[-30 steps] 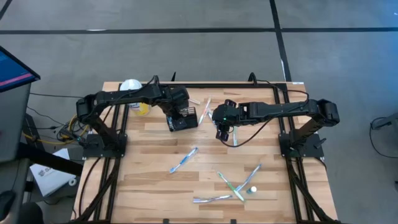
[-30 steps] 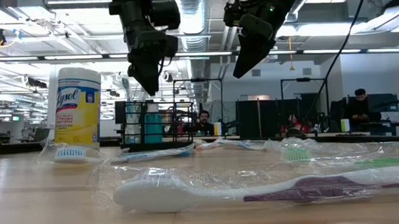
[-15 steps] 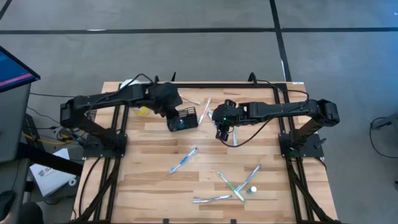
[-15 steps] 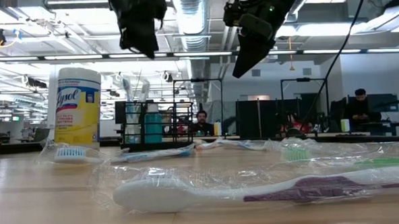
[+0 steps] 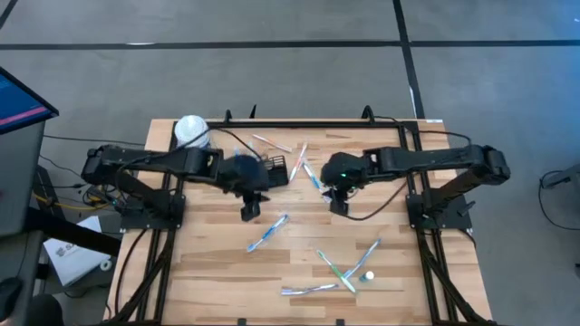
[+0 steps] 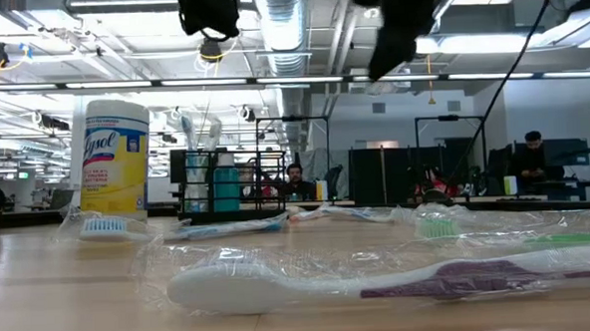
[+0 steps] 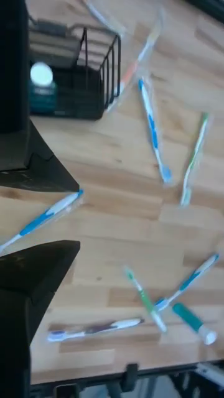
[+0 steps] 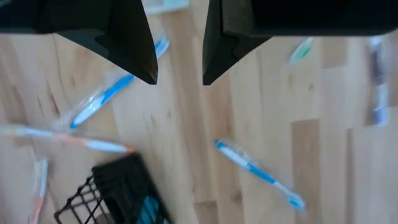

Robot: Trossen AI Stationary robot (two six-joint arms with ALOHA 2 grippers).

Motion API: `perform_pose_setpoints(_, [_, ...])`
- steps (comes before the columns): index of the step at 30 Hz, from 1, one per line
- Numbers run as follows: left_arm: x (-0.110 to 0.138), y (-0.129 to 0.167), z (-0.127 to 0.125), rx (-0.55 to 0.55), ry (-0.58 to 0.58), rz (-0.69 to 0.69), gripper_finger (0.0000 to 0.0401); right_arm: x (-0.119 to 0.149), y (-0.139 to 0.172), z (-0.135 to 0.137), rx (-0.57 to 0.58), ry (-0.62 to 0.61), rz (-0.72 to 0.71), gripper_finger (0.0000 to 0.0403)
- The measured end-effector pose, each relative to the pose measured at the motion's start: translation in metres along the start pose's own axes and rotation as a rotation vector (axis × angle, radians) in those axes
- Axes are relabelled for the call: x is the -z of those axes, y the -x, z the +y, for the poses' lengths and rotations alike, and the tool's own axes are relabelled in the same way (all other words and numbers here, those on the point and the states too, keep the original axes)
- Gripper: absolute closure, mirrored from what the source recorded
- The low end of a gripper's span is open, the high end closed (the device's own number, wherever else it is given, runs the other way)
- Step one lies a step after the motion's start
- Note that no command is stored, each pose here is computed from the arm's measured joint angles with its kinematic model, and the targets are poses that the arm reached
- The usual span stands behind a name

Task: Pick & Place toothbrushing station
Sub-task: Put the mouthwash bottle into the mesh organizer

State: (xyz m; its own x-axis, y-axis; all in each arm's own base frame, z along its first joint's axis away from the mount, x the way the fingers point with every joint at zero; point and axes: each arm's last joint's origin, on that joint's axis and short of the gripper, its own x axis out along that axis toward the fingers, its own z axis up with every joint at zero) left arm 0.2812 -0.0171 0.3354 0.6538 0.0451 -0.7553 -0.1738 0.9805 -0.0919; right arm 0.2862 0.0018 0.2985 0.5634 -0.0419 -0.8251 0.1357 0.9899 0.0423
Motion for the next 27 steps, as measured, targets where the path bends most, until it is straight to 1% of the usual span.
perform_pose_setpoints(4, [0.0,0.003,-0.019,0.005,-0.04,-0.058,0.0271,0.011,0.022,0.015,-0.035,-0.024,0.012,0.0285])
perform_pose_setpoints(7, [0.0,0.005,-0.031,0.005,-0.065,-0.104,0.0271,0.02,0.034,0.028,-0.062,-0.044,0.037,0.0285])
perform_pose_setpoints(15, [0.002,0.01,-0.053,0.055,-0.107,-0.161,0.0271,0.043,0.046,0.066,-0.112,-0.073,0.132,0.0285])
perform_pose_setpoints(19, [0.001,0.01,-0.059,0.073,-0.113,-0.186,0.0271,0.054,0.048,0.081,-0.079,-0.082,0.17,0.0285])
perform_pose_setpoints(21, [0.002,0.005,-0.06,0.083,-0.112,-0.215,0.0271,0.061,0.051,0.088,-0.07,-0.091,0.187,0.0285])
perform_pose_setpoints(24, [0.006,-0.002,-0.061,0.084,-0.114,-0.218,0.0271,0.07,0.056,0.101,-0.054,-0.091,0.192,0.0285])
perform_pose_setpoints(27, [0.011,-0.011,-0.06,0.089,-0.11,-0.234,0.0271,0.083,0.063,0.114,-0.013,-0.066,0.177,0.0285])
